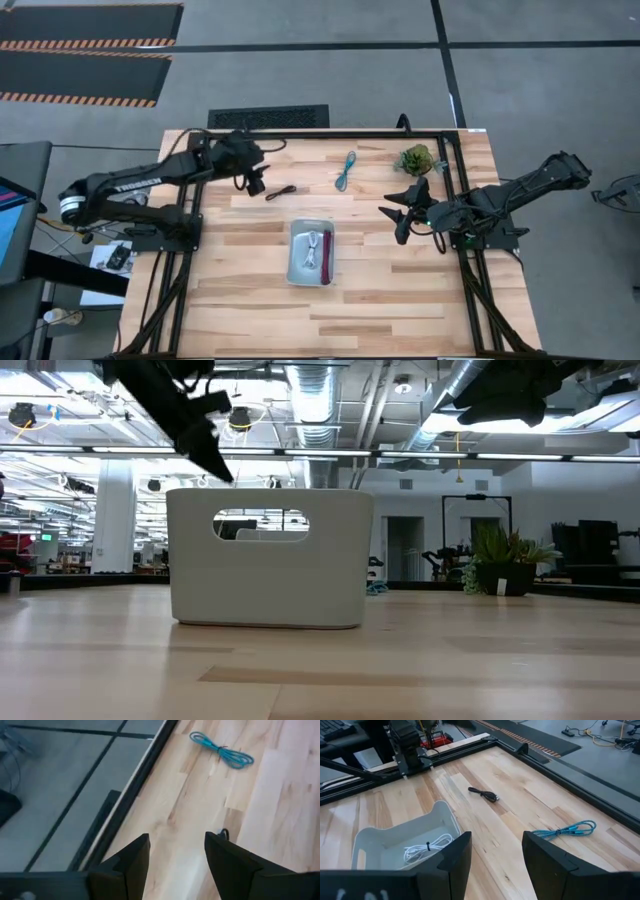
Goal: Pick and place USB-C Cables
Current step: Put the black charger cable into the gray bin
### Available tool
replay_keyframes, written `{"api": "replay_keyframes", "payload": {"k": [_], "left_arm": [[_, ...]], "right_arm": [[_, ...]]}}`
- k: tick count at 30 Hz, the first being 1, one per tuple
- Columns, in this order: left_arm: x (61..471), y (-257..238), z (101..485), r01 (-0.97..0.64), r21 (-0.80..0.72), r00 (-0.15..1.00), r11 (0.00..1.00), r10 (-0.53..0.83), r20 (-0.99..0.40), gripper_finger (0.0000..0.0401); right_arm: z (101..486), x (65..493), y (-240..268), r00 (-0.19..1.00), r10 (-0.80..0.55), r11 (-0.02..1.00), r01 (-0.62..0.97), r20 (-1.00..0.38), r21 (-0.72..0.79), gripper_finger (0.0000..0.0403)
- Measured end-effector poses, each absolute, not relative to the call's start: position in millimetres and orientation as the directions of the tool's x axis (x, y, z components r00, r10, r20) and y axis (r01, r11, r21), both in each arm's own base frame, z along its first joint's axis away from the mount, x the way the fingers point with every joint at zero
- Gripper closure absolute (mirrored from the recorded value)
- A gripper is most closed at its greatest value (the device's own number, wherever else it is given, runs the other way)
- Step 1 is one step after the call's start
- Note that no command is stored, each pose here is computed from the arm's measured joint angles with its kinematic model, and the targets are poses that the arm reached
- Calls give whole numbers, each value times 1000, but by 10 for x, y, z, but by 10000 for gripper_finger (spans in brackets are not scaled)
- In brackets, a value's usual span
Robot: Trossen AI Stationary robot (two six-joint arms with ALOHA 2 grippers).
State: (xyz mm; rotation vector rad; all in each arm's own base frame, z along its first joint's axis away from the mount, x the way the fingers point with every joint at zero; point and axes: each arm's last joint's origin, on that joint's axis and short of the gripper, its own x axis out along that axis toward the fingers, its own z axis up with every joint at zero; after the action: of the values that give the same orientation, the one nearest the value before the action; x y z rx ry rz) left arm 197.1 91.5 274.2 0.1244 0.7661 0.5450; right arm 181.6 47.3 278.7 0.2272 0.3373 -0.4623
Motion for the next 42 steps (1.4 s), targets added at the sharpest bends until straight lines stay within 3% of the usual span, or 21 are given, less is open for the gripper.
{"api": "replay_keyframes", "payload": {"k": [8,24,35,42], "left_arm": [[2124,962,2299,-456,223,546,862,468,-694,222],[2464,1098,1537,-352,216,380,911,350,-856,222],[2466,1107,1480,-353,232,349,906,358,-866,224],[2438,1091,1433,-383,202,351,902,344,-871,257]], "right_arm": [[2786,1817,461,837,-404,862,483,-368,152,205],[2596,2030,331,784,-402,841,521,-472,149,205],[2449,2188,276,756,-381,843,520,-533,135,205],[2407,2246,285,754,-381,844,519,-535,131,205]]}}
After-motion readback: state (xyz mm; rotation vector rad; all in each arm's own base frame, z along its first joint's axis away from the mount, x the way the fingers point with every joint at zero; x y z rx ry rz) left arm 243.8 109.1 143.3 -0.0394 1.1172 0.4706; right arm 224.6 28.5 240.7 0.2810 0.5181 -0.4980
